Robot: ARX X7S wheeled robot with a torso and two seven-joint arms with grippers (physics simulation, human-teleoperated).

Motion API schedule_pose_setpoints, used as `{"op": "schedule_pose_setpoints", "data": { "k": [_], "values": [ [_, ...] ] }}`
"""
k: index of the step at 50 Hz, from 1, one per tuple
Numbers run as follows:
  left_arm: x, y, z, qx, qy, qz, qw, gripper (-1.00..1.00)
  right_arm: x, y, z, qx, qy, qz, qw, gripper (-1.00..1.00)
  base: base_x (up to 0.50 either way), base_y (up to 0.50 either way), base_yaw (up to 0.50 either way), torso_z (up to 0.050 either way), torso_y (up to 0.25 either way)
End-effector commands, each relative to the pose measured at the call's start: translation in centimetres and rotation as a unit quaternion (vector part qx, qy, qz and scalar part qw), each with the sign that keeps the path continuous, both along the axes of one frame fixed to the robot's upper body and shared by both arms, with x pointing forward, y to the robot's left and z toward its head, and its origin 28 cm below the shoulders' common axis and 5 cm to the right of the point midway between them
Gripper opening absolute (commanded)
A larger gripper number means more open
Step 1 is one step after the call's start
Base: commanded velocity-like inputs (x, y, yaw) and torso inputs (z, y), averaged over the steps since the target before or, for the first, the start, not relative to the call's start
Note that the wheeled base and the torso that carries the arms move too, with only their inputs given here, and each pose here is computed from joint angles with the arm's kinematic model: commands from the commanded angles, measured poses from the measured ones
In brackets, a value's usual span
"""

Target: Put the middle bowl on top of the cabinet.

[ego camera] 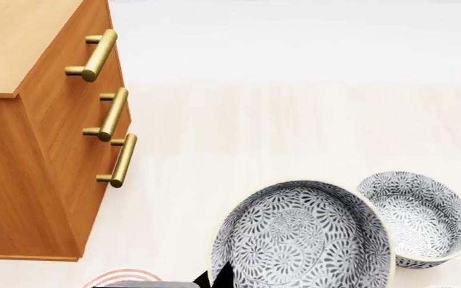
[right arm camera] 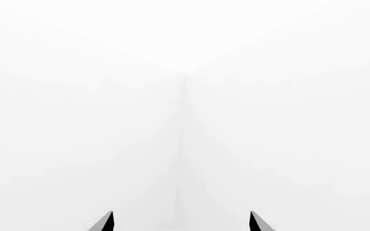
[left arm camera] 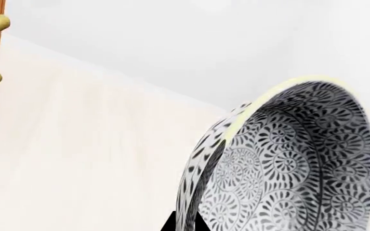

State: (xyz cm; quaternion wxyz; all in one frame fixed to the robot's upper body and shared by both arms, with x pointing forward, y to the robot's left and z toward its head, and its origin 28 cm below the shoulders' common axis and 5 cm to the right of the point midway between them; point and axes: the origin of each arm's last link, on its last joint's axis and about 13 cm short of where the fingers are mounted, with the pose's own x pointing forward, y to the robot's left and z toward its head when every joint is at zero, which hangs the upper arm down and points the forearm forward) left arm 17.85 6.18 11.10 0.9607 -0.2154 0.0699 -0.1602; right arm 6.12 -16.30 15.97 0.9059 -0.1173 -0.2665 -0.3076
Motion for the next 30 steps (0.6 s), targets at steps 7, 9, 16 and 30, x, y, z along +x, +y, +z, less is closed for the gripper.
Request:
{"op": "schedule_pose_setpoints", "data": {
  "k": [7,9,16,30],
  "values": [
    [-1.4,0.5,2.7,0.001,-0.095,-0.004,0.995,-1.00,0.0,0.0,0.1,0.000,-0.004,-0.001,1.000,1.00,0.00,0.00,0.00,0.050,0.000],
    [-1.7,0.6,3.2,0.012,-0.123,0.002,0.992,-1.00,0.0,0.0,0.1,0.000,-0.005,-0.001,1.000,1.00,0.00,0.00,0.00,0.050,0.000],
    [-2.3,0.9,5.1,0.020,-0.172,0.004,0.985,-1.00,0.2,0.2,0.0,0.000,-0.005,0.000,1.000,1.00,0.00,0.00,0.00,0.050,0.000],
    [-3.5,2.2,11.8,0.021,-0.274,0.005,0.961,-1.00,0.4,0.2,0.0,0.001,-0.010,-0.002,1.000,1.00,0.00,0.00,0.00,0.049,0.037]
  ]
}}
